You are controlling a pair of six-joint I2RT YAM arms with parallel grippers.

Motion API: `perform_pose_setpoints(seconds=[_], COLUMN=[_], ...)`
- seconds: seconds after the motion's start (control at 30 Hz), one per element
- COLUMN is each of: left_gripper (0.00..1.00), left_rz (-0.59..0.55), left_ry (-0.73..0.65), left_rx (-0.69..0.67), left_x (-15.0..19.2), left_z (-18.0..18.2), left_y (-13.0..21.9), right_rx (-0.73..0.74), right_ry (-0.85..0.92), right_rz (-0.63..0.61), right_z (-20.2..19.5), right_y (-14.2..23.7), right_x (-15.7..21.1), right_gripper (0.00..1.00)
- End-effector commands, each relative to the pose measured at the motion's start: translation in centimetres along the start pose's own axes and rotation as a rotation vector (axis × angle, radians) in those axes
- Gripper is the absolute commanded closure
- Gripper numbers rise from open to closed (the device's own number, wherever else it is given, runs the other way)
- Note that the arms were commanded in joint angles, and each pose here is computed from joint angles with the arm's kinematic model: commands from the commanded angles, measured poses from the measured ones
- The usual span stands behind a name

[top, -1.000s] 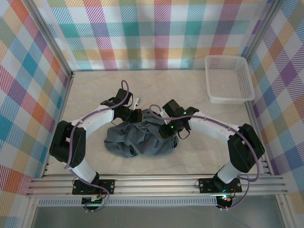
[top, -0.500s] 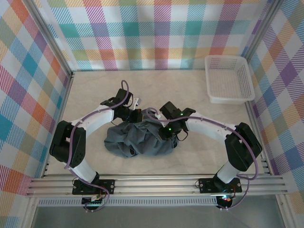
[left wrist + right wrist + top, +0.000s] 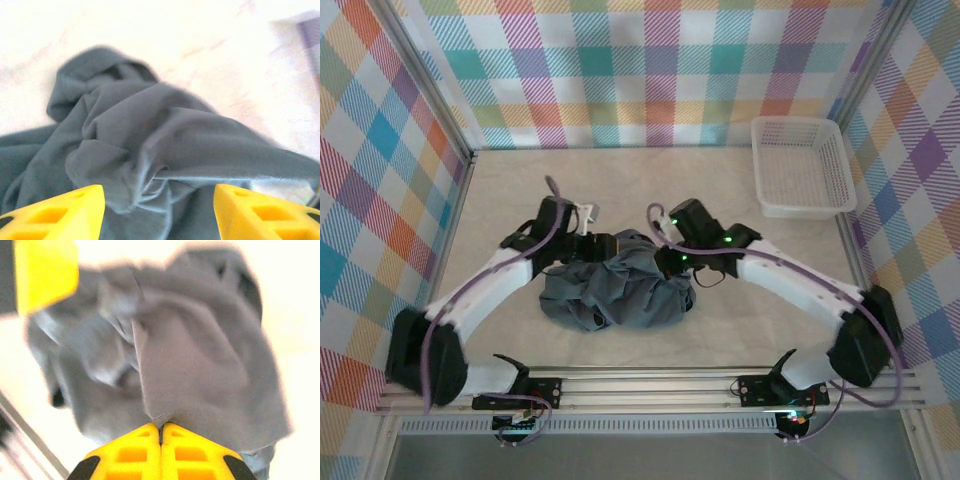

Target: Fold the inside-out t-shirt

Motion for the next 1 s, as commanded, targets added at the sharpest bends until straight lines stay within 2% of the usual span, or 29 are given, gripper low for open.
perform_pose_setpoints(seconds=[0.0, 0.1, 0.17, 0.23, 0.37, 0.5, 0.53, 0.57, 0.6, 0.63, 0.67, 0.77, 0.83, 0.97], left_gripper=[0.33, 0.33, 0.32, 0.3, 0.23, 0.21, 0.26, 0.36, 0.57, 0.82, 1.0, 1.0, 1.0, 1.0], left_rz=[-0.089, -0.021, 0.015, 0.026, 0.108, 0.166, 0.151, 0.131, 0.109, 0.088, 0.065, -0.027, -0.114, -0.299], left_ry=[0.073, 0.209, 0.252, 0.29, 0.315, 0.319, 0.318, 0.315, 0.309, 0.296, 0.275, 0.21, 0.184, 0.027], left_rx=[-0.033, -0.208, -0.278, -0.279, -0.153, -0.227, -0.226, -0.223, -0.224, -0.229, -0.248, -0.281, -0.265, -0.245], left_x=[1.0, 4.9, 7.4, 9.1, 10.6, 11.6, 11.4, 11.1, 10.7, 10.1, 9.4, 6.4, 3.5, -3.0], left_z=[0.1, 2.1, 2.8, 3.2, 3.0, 3.8, 3.9, 4.0, 3.9, 3.7, 3.5, 2.4, 1.2, -3.3], left_y=[2.6, 3.1, 3.0, 2.6, -0.3, -3.4, -4.0, -4.4, -4.5, -4.3, -3.8, -0.4, 2.5, 9.9], right_rx=[-0.026, 0.057, 0.075, 0.074, 0.053, 0.016, 0.009, 0.008, 0.013, 0.022, 0.041, 0.088, 0.061, -0.137], right_ry=[-0.085, -0.129, -0.146, -0.145, -0.14, -0.132, -0.13, -0.128, -0.129, -0.132, -0.136, -0.137, -0.112, 0.012], right_rz=[-0.243, -0.297, -0.323, -0.329, -0.292, -0.276, -0.276, -0.277, -0.279, -0.286, -0.294, -0.359, -0.421, -0.548], right_z=[0.7, -0.3, -0.6, -0.8, -0.7, -0.3, -0.3, -0.2, -0.3, -0.3, -0.4, -0.7, -0.3, 2.3], right_y=[3.8, 4.8, 5.1, 5.1, 4.3, 4.0, 4.0, 4.2, 4.3, 4.6, 5.1, 7.0, 8.6, 12.6], right_x=[-4.0, -5.1, -5.5, -5.8, -6.0, -6.2, -6.2, -6.2, -6.2, -6.2, -6.1, -5.8, -5.7, -6.1], right_gripper=[1.0, 1.0, 1.0, 1.0, 1.0, 1.0, 1.0, 1.0, 1.0, 1.0, 1.0, 1.0, 1.0, 1.0])
Point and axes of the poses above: each hand's point on the last joint's axis, 136 mm out from that joint toward the fingers, its own y axis back along the fingers, its own z axis along the line the jaws close on, x = y × z, the point moved 8 cm from there along y, back along the fingers, and after that the axes turned 3 degrees about y, right-handed, at the moved point
